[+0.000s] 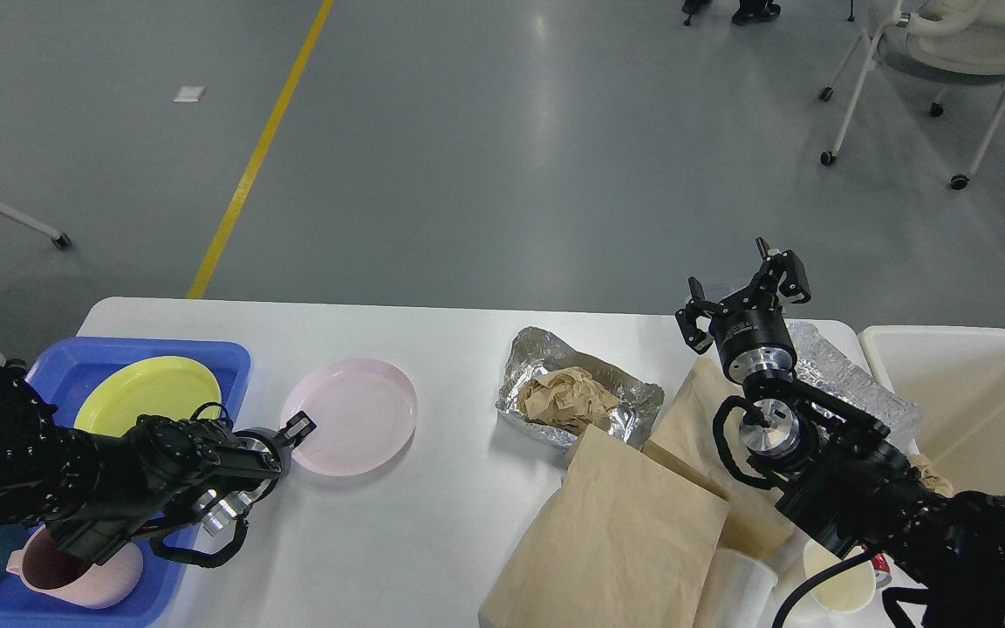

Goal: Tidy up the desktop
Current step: 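Lift the pink plate and lay it onto the yellow plate in the tray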

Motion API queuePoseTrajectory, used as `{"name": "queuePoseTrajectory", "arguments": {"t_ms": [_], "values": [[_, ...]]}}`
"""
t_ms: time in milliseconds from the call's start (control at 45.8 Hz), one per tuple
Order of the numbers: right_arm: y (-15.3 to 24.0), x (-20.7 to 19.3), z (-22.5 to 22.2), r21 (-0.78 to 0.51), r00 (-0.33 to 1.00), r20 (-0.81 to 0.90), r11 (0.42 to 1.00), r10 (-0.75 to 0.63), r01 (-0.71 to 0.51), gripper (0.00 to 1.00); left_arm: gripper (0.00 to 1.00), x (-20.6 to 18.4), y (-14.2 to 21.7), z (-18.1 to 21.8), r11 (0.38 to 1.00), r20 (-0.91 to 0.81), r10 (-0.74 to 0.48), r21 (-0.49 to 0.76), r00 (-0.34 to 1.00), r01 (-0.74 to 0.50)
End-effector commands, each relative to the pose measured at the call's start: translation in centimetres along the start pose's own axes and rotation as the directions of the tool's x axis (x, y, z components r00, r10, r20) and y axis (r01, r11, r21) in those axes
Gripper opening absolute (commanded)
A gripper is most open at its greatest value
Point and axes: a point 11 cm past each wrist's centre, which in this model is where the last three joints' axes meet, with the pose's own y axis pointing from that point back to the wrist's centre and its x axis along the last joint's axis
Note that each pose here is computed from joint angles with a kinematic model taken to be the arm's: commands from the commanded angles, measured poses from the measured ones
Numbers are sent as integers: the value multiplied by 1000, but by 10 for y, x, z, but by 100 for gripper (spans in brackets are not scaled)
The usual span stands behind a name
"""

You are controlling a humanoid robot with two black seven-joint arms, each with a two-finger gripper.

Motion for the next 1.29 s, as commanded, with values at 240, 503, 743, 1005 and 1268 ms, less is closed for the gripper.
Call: {"name": "queuePoseTrajectory", "arguments": {"t_ms": [240,503,743,1005,1268], "values": [[0,0,0,0,1000,0,1000,0,0,100,0,-5,2,1,1000,11,-22,3,1000,22],[0,0,0,0,1000,0,1000,0,0,100,0,19,29,9,986,33,-169,13,985,169],[0,0,0,0,1000,0,1000,0,0,100,0,97,91,30,917,153,-396,24,905,397],[0,0,0,0,1000,0,1000,0,0,100,0,181,192,46,842,405,-530,141,745,521],[0,0,0,0,1000,1,1000,-1,1,100,0,236,241,64,913,480,-400,131,781,387]]}}
